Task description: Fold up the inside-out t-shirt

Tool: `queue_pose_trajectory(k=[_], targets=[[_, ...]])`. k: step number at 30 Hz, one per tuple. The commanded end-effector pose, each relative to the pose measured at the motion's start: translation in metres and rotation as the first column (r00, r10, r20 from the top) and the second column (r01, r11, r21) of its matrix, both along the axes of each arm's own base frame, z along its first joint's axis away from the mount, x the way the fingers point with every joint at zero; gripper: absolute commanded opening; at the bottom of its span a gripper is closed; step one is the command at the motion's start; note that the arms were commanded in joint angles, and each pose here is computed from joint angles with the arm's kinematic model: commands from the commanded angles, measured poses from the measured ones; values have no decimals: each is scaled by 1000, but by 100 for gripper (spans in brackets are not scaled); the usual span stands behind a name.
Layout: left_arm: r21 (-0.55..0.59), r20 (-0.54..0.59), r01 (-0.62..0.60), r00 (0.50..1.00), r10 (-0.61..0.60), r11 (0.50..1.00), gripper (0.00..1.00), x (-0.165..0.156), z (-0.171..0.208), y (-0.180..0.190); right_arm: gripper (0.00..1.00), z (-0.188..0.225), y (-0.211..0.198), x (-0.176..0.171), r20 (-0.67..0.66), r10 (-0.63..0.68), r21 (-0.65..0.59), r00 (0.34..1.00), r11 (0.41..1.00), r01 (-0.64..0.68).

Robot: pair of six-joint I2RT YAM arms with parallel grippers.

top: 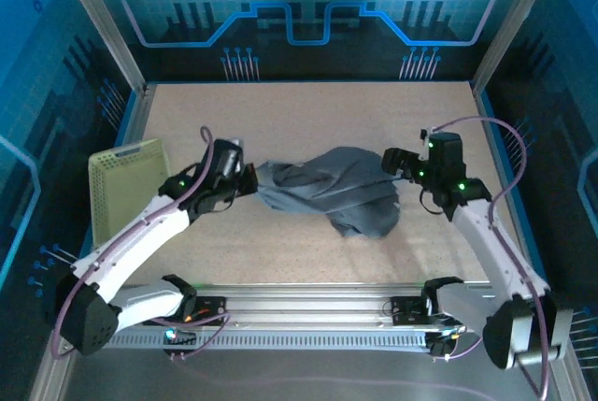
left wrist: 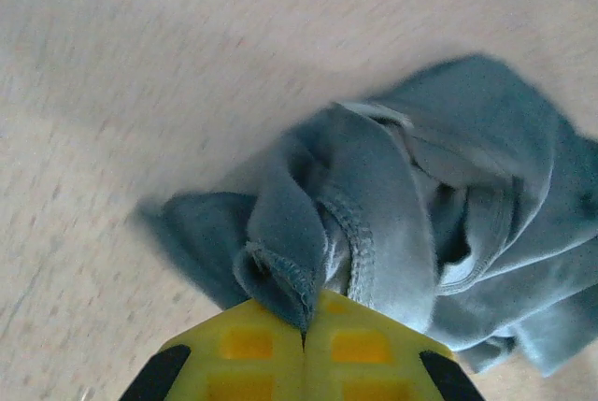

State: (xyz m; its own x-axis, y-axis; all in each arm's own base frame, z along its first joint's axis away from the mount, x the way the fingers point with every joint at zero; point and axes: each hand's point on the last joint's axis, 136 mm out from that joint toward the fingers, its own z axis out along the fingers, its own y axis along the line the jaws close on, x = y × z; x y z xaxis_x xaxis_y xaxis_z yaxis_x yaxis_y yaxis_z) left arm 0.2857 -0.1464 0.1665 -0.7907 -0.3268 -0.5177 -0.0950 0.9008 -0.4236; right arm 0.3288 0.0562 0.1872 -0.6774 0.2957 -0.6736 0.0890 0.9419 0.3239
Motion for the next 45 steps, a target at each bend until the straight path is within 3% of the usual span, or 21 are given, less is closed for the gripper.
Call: queue_pose_trajectory(k=[1,9,16,30,32,34,40,45], targets=[[-85,-63,-71,996,66,994,0,-13,-32,1,99,-1,23,21,-29,72,-67,997,995,-74],[-60,-90,-76,993,70,995,0,-19,-60,7,95,-42,94,57,-184,263,-186,947,937,-296],[-56,-106,-98,990,91,994,0,-24,-77,12,93,-69,165,64,-271,412,-200,870,860,-470],[-38,-102,-108,989,104,993,0,-20,-84,17,72,-114,195,30,-367,489,-127,791,816,-564],[-39,-100,-109,989,105,993,0,-19,-83,16,63,-118,194,29,-376,485,-133,790,815,-564],[-35,-94,-110,990,107,993,0,-17,-81,17,44,-117,191,29,-382,469,-155,796,817,-555],[-14,-24,-116,993,115,993,0,-10,-58,25,2,-72,175,33,-294,445,-221,846,830,-513],[-4,95,-104,990,104,995,0,2,-20,29,0,-14,151,32,-174,398,-298,901,851,-433]])
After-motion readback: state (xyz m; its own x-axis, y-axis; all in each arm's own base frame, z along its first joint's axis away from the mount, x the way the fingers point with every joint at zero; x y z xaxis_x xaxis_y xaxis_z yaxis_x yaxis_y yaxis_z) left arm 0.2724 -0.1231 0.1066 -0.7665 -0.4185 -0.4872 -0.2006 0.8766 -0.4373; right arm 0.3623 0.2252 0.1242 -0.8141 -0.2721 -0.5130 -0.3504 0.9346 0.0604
